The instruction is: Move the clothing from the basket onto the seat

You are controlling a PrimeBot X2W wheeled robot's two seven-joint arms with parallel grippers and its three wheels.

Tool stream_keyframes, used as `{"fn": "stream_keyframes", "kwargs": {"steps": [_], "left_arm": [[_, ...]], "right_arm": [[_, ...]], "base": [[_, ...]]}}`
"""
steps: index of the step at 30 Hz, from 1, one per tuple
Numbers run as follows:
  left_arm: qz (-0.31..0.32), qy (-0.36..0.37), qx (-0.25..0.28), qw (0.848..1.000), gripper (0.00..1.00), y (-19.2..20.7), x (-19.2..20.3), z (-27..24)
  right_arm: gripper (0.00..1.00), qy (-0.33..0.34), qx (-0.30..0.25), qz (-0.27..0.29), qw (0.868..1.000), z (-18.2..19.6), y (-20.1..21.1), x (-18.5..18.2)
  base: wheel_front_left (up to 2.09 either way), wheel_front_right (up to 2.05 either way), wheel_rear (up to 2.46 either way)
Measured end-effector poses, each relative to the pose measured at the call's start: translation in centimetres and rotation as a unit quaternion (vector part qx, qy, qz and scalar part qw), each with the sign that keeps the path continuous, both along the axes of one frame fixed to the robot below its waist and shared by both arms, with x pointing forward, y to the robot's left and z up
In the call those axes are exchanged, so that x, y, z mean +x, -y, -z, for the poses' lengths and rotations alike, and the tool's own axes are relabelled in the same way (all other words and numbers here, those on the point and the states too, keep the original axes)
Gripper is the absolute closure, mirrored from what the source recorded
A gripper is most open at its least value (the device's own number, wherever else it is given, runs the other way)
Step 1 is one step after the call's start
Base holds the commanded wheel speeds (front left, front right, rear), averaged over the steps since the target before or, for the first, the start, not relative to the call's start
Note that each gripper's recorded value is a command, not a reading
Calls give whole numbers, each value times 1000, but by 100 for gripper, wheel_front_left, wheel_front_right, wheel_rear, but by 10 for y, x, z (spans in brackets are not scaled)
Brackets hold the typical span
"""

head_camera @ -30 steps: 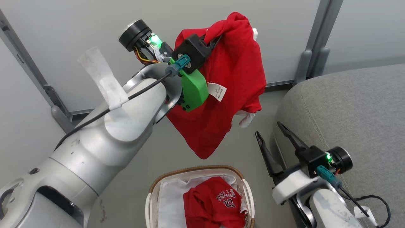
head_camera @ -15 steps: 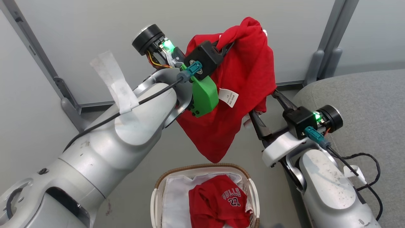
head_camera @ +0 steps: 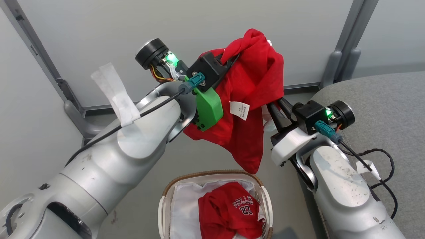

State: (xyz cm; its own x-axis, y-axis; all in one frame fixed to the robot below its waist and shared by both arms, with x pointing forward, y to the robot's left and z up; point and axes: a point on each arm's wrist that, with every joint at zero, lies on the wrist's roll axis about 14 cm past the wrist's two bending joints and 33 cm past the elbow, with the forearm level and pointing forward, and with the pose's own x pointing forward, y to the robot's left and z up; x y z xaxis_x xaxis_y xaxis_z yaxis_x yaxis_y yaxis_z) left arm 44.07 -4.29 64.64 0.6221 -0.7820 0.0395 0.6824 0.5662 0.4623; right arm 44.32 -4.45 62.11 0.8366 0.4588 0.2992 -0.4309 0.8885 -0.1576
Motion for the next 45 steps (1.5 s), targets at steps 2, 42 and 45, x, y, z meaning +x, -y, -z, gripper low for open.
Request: {"fn": "stream_keyframes", "kwargs": {"steps": [2, 42, 45], "left_arm": [[-2, -3, -2, 1000, 100, -1, 1, 2], [-4, -227, -155, 961, 0, 24, -79, 143], [9, -232, -162, 959, 0, 34, -83, 143]], "right_arm": [[100, 1, 0, 0, 1000, -1, 0, 0], [100, 11, 0, 133, 991, 0, 95, -4], [100, 11, -8, 153, 988, 2, 109, -6]], "base": [[0, 0, 0], [0, 0, 0], [0, 0, 0]]}}
